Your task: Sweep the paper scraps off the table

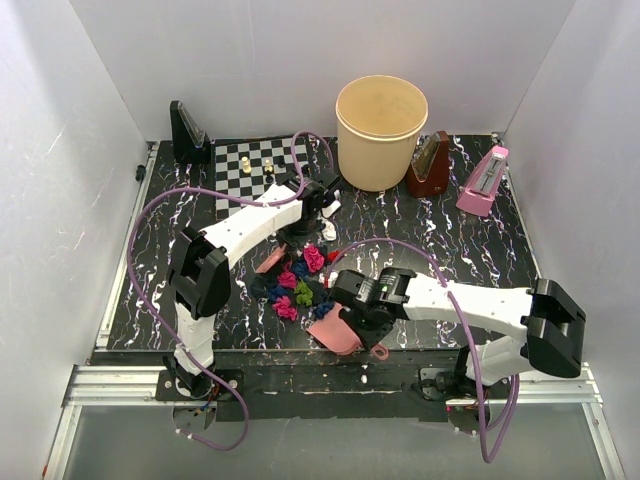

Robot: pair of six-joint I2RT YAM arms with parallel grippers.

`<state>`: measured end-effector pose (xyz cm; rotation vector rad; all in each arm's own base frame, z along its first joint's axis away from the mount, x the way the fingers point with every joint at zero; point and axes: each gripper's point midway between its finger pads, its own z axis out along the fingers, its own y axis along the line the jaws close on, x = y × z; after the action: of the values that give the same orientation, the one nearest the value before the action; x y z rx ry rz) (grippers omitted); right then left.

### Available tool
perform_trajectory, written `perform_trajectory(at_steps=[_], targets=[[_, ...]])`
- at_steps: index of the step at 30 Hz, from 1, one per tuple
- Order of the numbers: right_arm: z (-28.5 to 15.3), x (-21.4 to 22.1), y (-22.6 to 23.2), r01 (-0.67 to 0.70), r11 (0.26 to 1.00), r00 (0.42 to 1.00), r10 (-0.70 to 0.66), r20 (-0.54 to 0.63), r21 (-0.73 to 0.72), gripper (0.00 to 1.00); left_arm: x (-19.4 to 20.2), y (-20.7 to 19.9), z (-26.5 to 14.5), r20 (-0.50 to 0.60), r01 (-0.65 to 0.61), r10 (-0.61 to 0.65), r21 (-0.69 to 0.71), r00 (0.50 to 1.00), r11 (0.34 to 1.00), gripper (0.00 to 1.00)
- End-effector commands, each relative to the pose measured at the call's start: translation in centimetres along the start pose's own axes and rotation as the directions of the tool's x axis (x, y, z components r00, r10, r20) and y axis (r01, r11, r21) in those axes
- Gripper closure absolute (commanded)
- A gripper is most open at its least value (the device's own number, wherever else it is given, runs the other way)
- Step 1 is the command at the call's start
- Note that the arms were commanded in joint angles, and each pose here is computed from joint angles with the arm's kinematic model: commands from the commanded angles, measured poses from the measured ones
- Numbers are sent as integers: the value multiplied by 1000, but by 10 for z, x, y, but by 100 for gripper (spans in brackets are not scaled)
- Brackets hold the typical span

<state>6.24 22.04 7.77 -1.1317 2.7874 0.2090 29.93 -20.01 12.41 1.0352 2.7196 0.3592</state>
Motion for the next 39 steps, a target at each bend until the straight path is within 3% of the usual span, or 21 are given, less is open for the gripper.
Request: perform_trajectory(at_steps=[1, 9, 19, 25, 30, 39], targets=[[-8, -23, 11, 3, 999, 999, 0, 53, -51, 99, -23, -36, -6, 90, -23, 5, 199, 996, 980, 100], [-9, -42, -2, -33, 997, 996, 39, 86, -67, 99, -28, -78, -22, 125, -60, 7, 426, 992, 903, 100], [-1, -76, -16, -10, 1000, 991, 12, 135, -11, 99, -38, -108, -46, 139, -39, -50, 570, 989, 821, 100], [-6, -99, -37, -69, 995, 970, 49, 238, 77, 99, -43, -90, -67, 176, -16, -87, 514, 981, 857, 100], [-17, -110, -44, -82, 992, 941, 44, 336, 99, 99, -47, -54, -79, 215, 56, -141, 361, 966, 931, 100], [-49, -125, -45, -31, 999, 799, -2, 602, 45, 99, -57, -26, -103, 305, 175, -265, 293, 915, 940, 100]])
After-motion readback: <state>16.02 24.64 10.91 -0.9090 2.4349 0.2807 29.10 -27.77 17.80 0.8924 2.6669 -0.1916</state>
